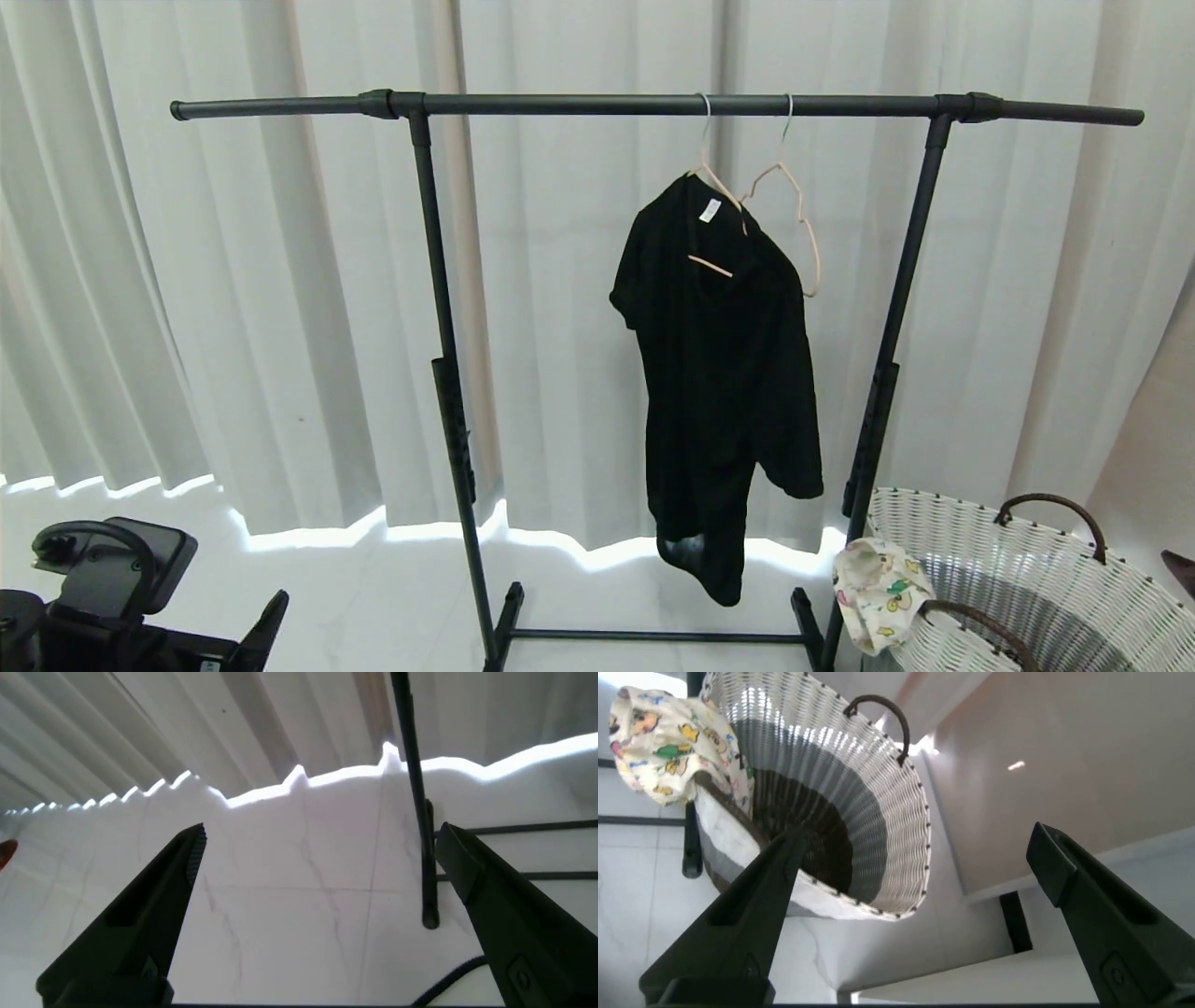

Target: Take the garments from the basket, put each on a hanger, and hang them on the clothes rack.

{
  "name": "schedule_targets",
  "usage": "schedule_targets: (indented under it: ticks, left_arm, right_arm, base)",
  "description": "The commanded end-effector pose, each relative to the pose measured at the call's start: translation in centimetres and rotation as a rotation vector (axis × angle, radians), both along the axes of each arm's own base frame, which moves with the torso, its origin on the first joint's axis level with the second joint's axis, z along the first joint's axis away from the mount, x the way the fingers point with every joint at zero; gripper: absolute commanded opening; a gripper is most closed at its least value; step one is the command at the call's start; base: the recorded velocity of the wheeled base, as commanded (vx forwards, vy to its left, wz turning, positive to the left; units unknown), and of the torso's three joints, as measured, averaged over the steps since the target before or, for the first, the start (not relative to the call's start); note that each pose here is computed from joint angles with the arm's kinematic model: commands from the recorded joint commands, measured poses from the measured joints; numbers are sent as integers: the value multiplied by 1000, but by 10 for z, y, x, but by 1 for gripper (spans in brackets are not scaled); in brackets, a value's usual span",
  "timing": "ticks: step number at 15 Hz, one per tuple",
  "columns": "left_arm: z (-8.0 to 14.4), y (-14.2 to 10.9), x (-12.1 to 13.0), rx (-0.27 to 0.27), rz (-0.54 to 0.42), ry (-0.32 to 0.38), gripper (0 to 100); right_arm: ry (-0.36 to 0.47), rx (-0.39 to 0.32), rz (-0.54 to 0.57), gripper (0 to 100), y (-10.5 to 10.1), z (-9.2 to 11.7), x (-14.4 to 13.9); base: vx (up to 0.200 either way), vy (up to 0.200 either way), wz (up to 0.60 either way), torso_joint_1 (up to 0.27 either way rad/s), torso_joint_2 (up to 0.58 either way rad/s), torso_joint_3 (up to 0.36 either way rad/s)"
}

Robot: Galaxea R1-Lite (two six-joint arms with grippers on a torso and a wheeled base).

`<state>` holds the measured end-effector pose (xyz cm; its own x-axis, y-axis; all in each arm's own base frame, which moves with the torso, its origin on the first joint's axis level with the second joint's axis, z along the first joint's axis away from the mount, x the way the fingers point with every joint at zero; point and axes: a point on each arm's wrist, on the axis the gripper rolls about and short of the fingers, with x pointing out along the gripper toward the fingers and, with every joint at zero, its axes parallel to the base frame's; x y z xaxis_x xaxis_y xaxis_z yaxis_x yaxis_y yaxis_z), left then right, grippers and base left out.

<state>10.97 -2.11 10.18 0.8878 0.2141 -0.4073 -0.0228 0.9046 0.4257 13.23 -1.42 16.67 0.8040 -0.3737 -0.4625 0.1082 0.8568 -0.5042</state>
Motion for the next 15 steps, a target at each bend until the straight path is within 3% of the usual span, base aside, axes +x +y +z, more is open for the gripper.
schedule_targets:
  ticks: [1, 7, 11, 15]
  left_arm:
    - [-1, -4, -1, 2, -36, 8, 100]
    - [-2, -8, 0, 4, -64, 17, 100]
    - [-2, -17, -3, 1, -149, 15, 100]
    - [2, -19, 3, -36, -134, 1, 100]
  right_arm:
    - [25, 2, -1, 100, 0, -7, -1]
    - [104, 10, 6, 100, 1, -25, -2]
    - [217, 42, 145, 100, 14, -56, 9]
    - [357, 28, 245, 100, 33, -86, 37]
  base:
    - [200, 0, 0, -2, 7, 2]
    - [200, 0, 0, 4, 5, 2]
    - [0, 0, 0, 0, 0, 0]
    - [0, 0, 0, 0, 0, 0]
